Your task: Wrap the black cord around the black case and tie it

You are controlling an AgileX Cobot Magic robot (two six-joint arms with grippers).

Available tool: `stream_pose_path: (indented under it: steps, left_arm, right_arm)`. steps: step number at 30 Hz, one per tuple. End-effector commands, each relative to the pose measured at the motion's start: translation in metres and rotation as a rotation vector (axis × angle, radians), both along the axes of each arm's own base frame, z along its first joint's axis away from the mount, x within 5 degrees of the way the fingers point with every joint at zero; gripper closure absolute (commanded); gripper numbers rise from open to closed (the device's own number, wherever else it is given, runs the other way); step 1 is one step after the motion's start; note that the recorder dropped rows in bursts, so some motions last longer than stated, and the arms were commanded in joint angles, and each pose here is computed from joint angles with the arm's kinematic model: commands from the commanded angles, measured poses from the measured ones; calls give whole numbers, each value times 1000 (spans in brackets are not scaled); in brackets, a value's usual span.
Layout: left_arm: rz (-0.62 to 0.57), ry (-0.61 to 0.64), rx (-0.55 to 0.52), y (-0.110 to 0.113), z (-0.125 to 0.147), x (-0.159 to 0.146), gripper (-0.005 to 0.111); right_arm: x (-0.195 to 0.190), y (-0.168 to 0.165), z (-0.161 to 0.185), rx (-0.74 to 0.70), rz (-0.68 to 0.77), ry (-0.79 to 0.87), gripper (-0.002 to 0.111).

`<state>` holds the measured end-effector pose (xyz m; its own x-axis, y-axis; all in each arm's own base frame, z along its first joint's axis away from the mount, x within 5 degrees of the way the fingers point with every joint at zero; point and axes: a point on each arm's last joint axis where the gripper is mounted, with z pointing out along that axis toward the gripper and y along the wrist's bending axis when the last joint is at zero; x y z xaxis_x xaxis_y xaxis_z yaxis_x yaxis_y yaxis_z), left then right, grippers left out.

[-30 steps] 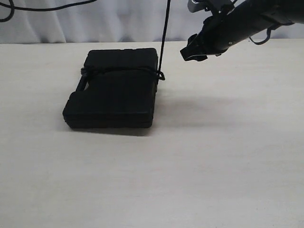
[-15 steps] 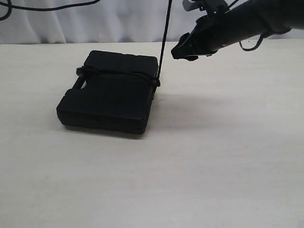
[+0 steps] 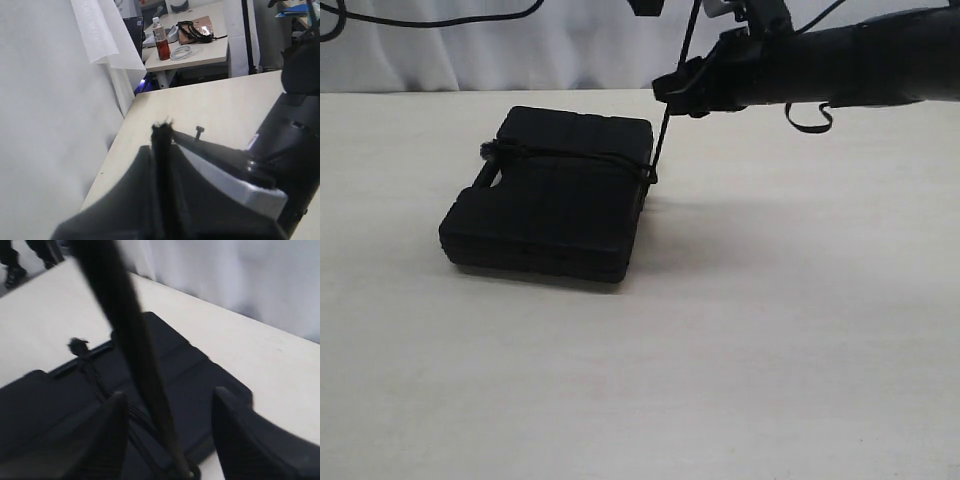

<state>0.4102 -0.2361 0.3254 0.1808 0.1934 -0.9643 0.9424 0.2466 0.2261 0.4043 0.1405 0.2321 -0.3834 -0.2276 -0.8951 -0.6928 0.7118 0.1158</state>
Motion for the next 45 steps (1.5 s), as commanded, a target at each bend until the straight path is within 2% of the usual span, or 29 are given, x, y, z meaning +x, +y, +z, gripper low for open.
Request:
stream_pose_path:
  steps: [1, 3, 6, 10, 16, 19, 21, 25, 29, 37, 40, 44, 45]
  left_arm:
    - [-55, -7, 14, -2, 7, -8, 107]
    - [-61, -14, 50, -1, 4, -8, 107]
    - [-62, -10, 97, 0, 0, -8, 107]
    - [-45, -30, 227, 3, -10, -6, 104]
    - [-27, -31, 506, 15, -33, -3, 73]
    - [-43, -13, 632, 22, -45, -4, 63]
    - [-76, -5, 691, 24, -54, -4, 62]
    - [-112, 43, 748, 24, -77, 0, 62]
    - [-145, 84, 812, 22, -110, 6, 63]
    - [-135, 57, 1001, 25, -179, 24, 65]
    - [-102, 56, 1005, 25, -190, 28, 76]
    - [-68, 72, 993, 25, -189, 30, 104]
    - [-52, 74, 998, 25, -188, 31, 107]
  right_arm:
    - [2, 4, -8, 74, 26, -2, 65]
    - [5, 1, -11, 40, -10, -2, 77]
    - [6, -1, -15, 11, -35, 2, 102]
    - [5, -1, -16, -11, -22, -2, 104]
    - [5, -10, -9, -46, -89, -18, 104]
    - [1, -24, 0, -54, -133, -34, 104]
    - [-1, -35, 3, -59, -169, -36, 104]
    - [-4, -67, 9, 13, -274, -12, 104]
    - [-6, -87, 10, 100, -262, 2, 104]
    - [-9, -92, 12, 140, -210, -7, 104]
    - [-9, -92, 12, 139, -209, -8, 104]
    - [-8, -93, 11, 133, -213, -10, 104]
    - [-8, -93, 11, 130, -217, -10, 104]
